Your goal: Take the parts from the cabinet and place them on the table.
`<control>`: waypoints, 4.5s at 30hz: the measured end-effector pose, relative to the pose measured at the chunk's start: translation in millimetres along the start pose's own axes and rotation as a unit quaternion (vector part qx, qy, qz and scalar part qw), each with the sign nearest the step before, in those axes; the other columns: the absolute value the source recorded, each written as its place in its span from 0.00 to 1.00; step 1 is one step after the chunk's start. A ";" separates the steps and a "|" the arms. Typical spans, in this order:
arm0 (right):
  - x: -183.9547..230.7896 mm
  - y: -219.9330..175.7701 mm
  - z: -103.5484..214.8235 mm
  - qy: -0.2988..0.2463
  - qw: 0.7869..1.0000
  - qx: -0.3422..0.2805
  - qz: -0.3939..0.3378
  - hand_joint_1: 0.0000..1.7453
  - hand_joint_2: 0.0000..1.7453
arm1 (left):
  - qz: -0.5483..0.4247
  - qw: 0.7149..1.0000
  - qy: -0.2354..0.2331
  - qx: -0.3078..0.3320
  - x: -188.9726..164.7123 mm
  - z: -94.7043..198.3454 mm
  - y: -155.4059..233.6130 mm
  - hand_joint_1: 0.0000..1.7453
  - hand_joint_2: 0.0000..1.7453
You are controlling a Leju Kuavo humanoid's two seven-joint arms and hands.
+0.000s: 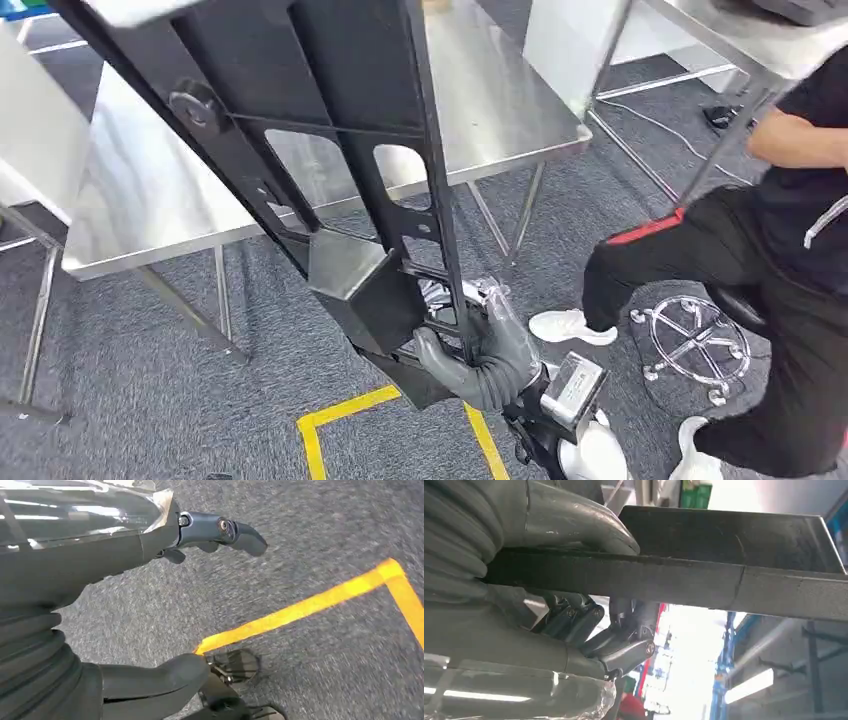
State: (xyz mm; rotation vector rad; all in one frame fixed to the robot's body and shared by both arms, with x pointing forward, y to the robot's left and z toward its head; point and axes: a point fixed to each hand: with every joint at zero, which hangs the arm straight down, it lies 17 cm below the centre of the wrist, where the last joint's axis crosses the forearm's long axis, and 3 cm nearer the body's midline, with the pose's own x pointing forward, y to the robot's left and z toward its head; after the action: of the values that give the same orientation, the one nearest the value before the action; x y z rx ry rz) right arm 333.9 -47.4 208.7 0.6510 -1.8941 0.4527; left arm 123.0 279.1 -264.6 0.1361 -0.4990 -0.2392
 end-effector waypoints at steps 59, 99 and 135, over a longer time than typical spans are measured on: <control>-7.3 5.1 -2.8 0.007 1.000 0.006 -0.001 1.00 1.00 | 0.000 1.000 0.008 0.001 -6.4 0.4 6.3 0.00 1.00; -12.4 8.6 -4.2 0.012 1.000 0.017 0.000 1.00 1.00 | 0.007 1.000 0.022 0.000 -8.8 1.2 -2.2 0.00 1.00; -14.2 11.5 -3.0 0.014 1.000 0.025 0.004 1.00 1.00 | 0.015 1.000 0.014 -0.009 -9.6 3.8 -8.6 0.00 1.00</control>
State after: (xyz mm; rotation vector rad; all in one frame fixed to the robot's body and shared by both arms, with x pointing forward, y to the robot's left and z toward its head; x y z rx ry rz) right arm 333.3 -33.3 196.6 0.6669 -1.8655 0.5140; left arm 111.3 273.1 -267.3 0.1143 -0.4699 -0.2122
